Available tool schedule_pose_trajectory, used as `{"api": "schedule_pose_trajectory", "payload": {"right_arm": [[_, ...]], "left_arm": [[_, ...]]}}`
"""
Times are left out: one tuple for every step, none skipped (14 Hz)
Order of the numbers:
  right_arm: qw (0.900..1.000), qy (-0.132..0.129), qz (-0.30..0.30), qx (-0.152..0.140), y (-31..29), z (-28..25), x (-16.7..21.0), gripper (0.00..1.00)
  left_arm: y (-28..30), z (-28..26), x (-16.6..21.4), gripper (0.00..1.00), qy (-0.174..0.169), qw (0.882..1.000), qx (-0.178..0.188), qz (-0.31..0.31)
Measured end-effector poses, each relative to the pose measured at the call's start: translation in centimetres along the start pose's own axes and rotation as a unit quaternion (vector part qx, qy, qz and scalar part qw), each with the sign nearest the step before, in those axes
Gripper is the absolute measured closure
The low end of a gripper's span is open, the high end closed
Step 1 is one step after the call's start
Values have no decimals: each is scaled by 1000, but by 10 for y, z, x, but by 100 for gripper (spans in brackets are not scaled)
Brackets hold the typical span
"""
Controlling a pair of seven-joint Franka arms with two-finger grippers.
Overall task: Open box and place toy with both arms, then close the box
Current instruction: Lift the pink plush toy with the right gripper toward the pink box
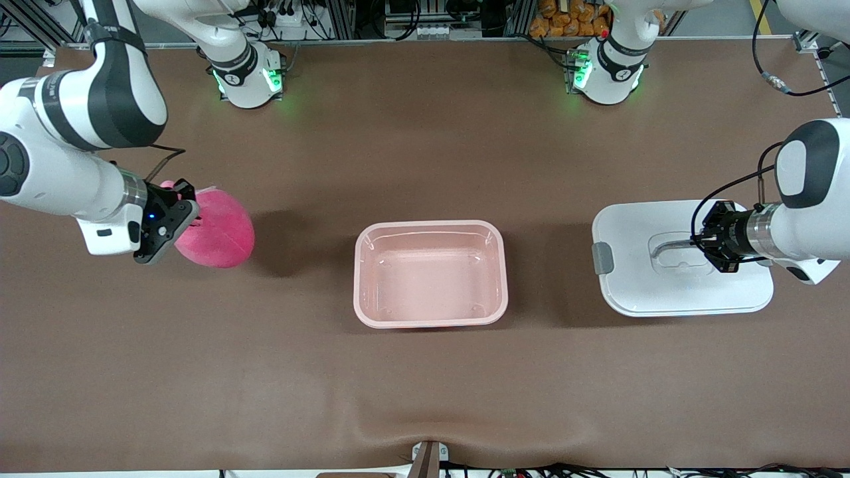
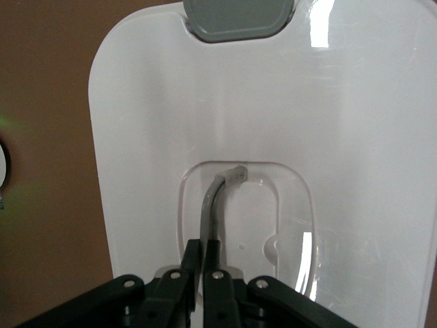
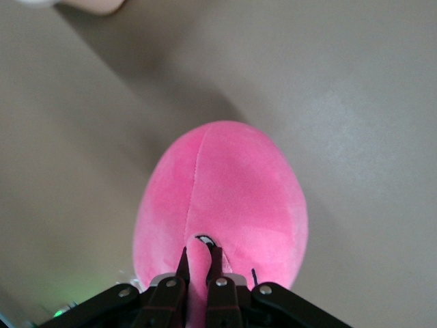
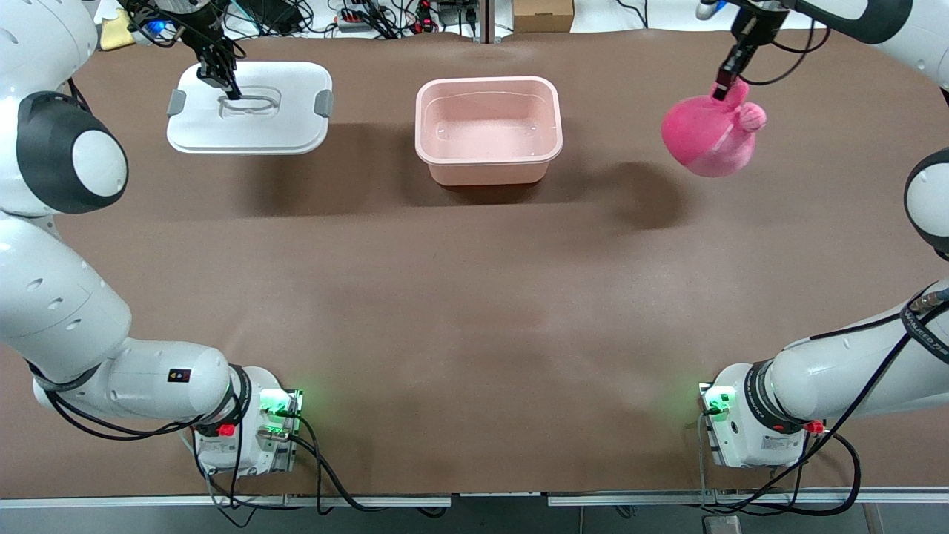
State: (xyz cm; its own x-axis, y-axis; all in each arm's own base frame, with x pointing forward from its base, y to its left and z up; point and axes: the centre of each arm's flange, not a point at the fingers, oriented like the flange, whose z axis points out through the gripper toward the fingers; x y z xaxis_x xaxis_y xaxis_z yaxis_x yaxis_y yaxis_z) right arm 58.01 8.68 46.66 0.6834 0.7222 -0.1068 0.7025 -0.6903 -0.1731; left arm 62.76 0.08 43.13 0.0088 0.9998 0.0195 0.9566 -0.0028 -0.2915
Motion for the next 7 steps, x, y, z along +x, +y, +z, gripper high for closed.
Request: {"api": "schedule_pose_trajectory", "payload": {"right_arm": [[1000, 5, 21, -5, -13, -6, 12, 90], [999, 10, 36, -11, -28, -13, 23, 90], [999, 15, 49, -16, -42, -19, 35, 90], [998, 20, 64, -20, -53, -24, 44, 90], [997, 24, 77, -20, -62, -27, 52, 90], [995, 29, 92, -15, -68, -28, 59, 90], [993, 37, 110, -4, -72, -30, 64, 90]], "left_arm": [[0, 0, 1, 94, 5, 1000, 0, 0], [0, 1, 2, 94, 7, 1000, 1, 0], [0, 1, 2, 94, 8, 1000, 1, 0], [0, 2, 2, 94, 8, 1000, 2, 0], [1, 3, 1, 94, 8, 1000, 3, 1], [1, 4, 0, 94, 8, 1000, 4, 3], [1, 5, 0, 94, 9, 1000, 5, 4]]}}
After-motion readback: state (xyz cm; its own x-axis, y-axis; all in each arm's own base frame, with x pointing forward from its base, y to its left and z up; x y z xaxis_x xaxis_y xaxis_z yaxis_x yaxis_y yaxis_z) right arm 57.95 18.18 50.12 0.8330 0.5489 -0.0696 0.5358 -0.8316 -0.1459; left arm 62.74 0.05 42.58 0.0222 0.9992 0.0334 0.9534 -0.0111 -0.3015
